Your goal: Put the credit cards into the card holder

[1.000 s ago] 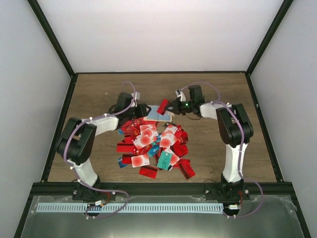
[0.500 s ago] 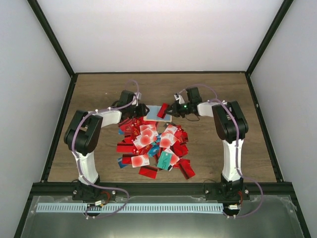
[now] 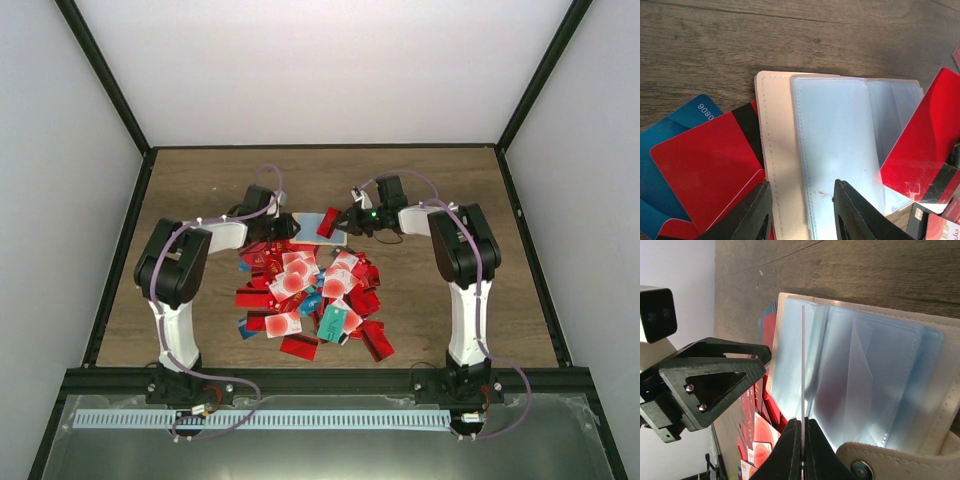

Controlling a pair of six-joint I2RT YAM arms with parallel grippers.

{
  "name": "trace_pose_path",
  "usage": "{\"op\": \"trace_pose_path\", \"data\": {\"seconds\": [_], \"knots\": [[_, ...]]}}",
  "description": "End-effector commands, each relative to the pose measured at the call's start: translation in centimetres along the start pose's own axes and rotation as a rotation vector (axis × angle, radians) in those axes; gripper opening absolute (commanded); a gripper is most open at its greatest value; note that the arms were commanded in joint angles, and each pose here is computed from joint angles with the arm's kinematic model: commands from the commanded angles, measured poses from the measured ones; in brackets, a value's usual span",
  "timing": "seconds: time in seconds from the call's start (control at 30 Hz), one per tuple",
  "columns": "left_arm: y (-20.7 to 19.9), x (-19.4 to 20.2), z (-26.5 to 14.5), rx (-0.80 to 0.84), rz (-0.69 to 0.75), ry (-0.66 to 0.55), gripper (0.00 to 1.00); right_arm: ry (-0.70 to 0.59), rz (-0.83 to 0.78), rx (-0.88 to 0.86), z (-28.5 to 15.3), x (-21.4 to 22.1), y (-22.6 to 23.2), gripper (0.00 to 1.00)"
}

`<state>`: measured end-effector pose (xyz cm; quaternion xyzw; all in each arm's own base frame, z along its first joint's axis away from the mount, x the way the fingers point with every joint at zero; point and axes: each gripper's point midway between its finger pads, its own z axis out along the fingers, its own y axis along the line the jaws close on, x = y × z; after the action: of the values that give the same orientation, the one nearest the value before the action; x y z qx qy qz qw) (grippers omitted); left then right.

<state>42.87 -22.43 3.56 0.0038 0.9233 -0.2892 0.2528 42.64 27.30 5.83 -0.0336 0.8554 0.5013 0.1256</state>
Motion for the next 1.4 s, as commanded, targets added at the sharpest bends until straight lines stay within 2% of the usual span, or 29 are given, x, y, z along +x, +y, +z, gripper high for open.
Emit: {"op": "trace_pose_path", "data": {"seconds": [0.0,0.77,1.37], "knots": [[0.2,-0.2,0.6,0.004,0.01,0.011,0.36,-0.012,0.008,-0.016,0.2,-0.9,-0.4,0.01],[0.2,0.5,1.3,0.022,0.013,0.048,0.32,0.07,0.06,-0.169,1.8,0.1,0.6,0.01],[-0.3,0.5,1.6,0.038,0.054,0.079,0.3,0.181,0.032,-0.175,3.6,-0.1,0.0,0.01]]}}
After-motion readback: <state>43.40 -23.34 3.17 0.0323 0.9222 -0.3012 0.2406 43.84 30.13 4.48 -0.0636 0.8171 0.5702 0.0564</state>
